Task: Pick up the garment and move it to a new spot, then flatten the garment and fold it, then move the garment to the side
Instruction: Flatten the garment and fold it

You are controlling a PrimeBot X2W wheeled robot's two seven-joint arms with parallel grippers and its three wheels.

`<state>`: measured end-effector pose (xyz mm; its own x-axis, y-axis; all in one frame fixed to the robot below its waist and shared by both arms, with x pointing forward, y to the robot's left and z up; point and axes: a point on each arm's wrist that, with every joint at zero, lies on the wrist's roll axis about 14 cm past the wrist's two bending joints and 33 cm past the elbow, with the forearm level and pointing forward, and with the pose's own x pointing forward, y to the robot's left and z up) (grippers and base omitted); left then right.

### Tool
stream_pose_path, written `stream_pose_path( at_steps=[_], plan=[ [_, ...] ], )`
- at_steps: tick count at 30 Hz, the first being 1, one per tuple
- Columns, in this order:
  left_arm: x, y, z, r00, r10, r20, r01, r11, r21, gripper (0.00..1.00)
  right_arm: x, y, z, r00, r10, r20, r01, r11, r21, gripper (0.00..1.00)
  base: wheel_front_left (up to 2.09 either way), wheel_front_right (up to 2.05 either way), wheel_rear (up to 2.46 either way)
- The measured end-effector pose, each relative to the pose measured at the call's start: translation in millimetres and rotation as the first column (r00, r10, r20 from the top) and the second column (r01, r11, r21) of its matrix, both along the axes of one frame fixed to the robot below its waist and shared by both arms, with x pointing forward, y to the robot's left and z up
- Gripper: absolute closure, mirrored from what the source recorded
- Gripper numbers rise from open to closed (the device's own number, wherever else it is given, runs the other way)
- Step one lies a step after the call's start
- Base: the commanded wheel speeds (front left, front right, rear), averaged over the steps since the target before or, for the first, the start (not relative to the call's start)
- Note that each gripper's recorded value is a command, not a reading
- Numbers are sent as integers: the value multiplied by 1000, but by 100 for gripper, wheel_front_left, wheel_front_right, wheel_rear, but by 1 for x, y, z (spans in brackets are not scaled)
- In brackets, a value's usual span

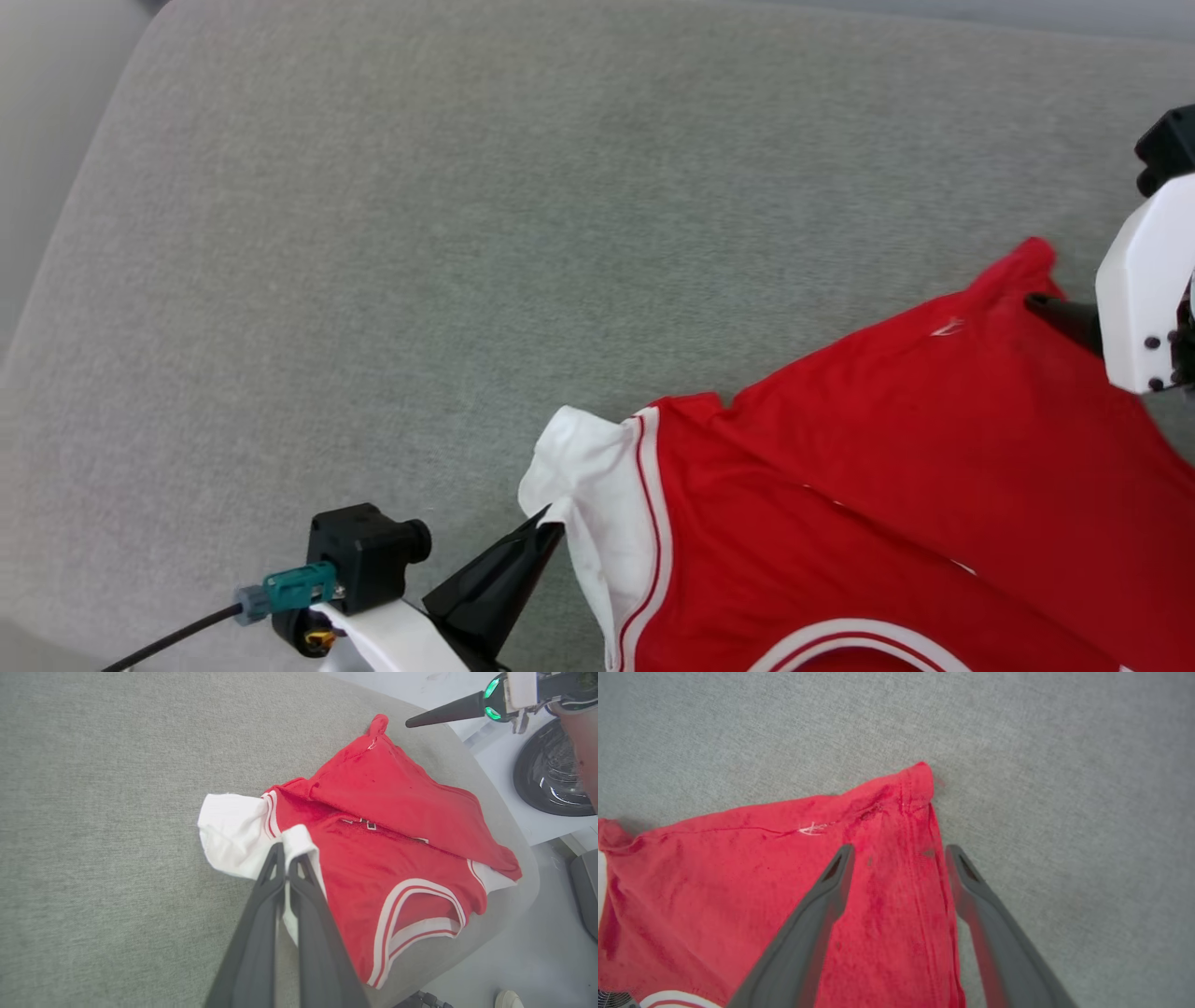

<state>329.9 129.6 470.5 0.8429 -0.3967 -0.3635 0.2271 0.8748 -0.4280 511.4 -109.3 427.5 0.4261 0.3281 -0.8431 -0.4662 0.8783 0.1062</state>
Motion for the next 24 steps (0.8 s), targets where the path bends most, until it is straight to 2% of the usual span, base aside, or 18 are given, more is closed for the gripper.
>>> stream_pose_path(
  at_steps=[7,17,18,19,20,24],
  plan=[
    [-3,11,-12,997,61,-45,-61,998,9,100,20,16,-50,995,36,-95,-43,997,-68,0,0,0,0],
    [-3,17,-21,992,103,-74,-102,995,15,100,30,28,-78,986,85,-141,-98,991,-91,0,0,0,0],
    [-2,18,-21,992,103,-72,-102,995,16,100,29,28,-79,986,90,-142,-104,990,-97,26,0,0,0],
    [-2,17,-21,992,102,-72,-101,995,16,100,30,27,-79,986,92,-139,-106,989,-101,81,0,0,0],
    [-2,17,-21,992,100,-71,-99,995,15,100,30,25,-79,987,91,-134,-106,989,-106,100,0,0,0],
    [-1,16,-19,994,93,-59,-93,996,15,100,34,19,-76,992,68,-107,-80,991,-105,100,0,0,0]
  ],
)
